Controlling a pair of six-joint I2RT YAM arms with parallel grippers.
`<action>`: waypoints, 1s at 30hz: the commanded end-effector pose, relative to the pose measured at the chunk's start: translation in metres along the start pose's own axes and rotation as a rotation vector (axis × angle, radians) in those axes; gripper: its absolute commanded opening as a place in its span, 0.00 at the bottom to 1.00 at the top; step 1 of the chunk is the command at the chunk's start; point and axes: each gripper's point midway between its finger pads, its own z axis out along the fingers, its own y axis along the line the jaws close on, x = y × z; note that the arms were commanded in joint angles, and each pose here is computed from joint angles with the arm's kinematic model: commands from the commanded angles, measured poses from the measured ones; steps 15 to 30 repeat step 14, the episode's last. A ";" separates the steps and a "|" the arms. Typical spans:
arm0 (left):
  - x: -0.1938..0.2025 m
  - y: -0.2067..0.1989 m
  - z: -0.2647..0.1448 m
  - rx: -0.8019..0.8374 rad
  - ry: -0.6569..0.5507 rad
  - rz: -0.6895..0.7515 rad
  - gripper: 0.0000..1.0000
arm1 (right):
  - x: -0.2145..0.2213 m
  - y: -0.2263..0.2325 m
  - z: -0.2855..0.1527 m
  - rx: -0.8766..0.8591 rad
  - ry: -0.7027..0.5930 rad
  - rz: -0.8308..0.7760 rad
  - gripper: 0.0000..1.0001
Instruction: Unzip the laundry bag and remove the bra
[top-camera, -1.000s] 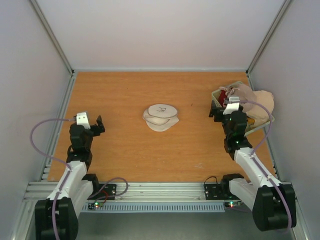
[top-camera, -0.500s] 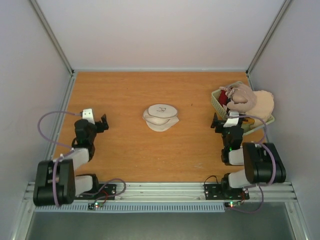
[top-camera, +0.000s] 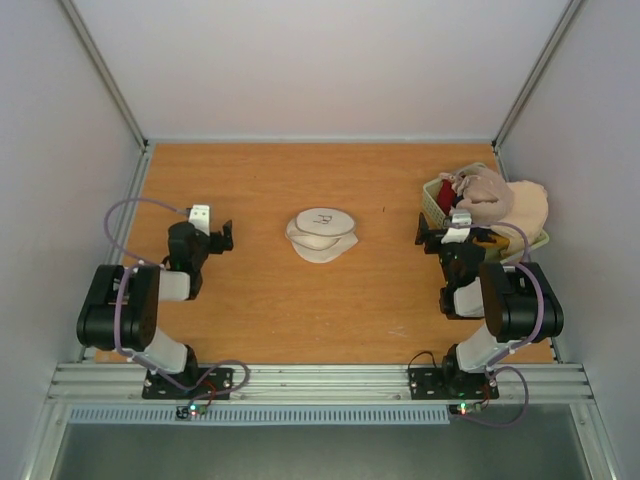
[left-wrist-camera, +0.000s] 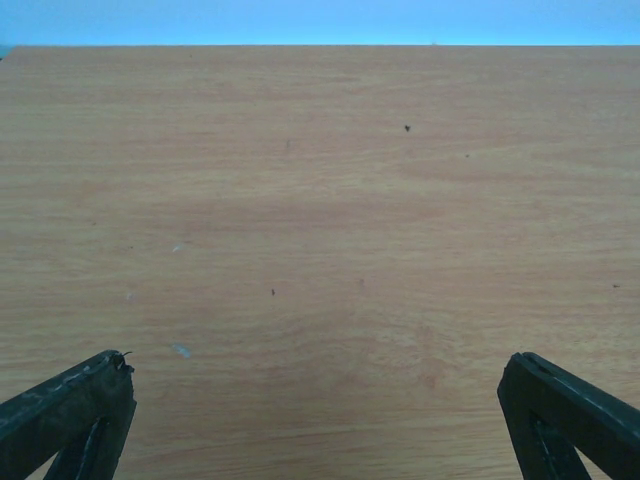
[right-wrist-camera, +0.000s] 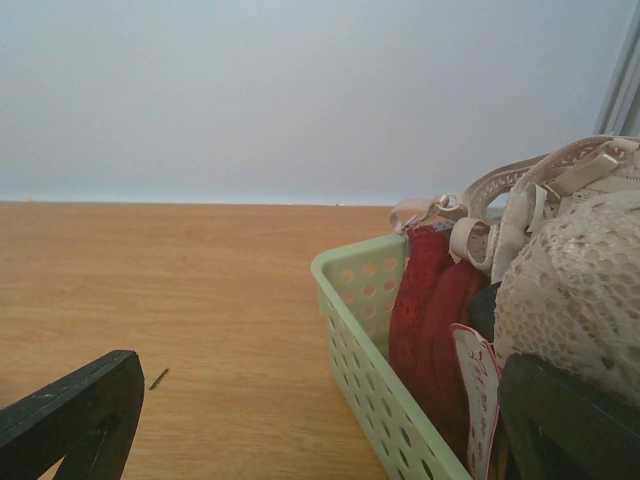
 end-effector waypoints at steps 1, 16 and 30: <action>-0.030 0.000 0.000 -0.031 -0.117 0.043 0.99 | -0.014 0.000 0.000 0.006 -0.050 -0.024 0.98; -0.032 -0.001 0.001 -0.026 -0.133 0.046 0.99 | -0.014 0.001 0.000 0.006 -0.050 -0.024 0.99; -0.032 -0.001 0.001 -0.026 -0.133 0.046 0.99 | -0.014 0.001 0.000 0.006 -0.050 -0.024 0.99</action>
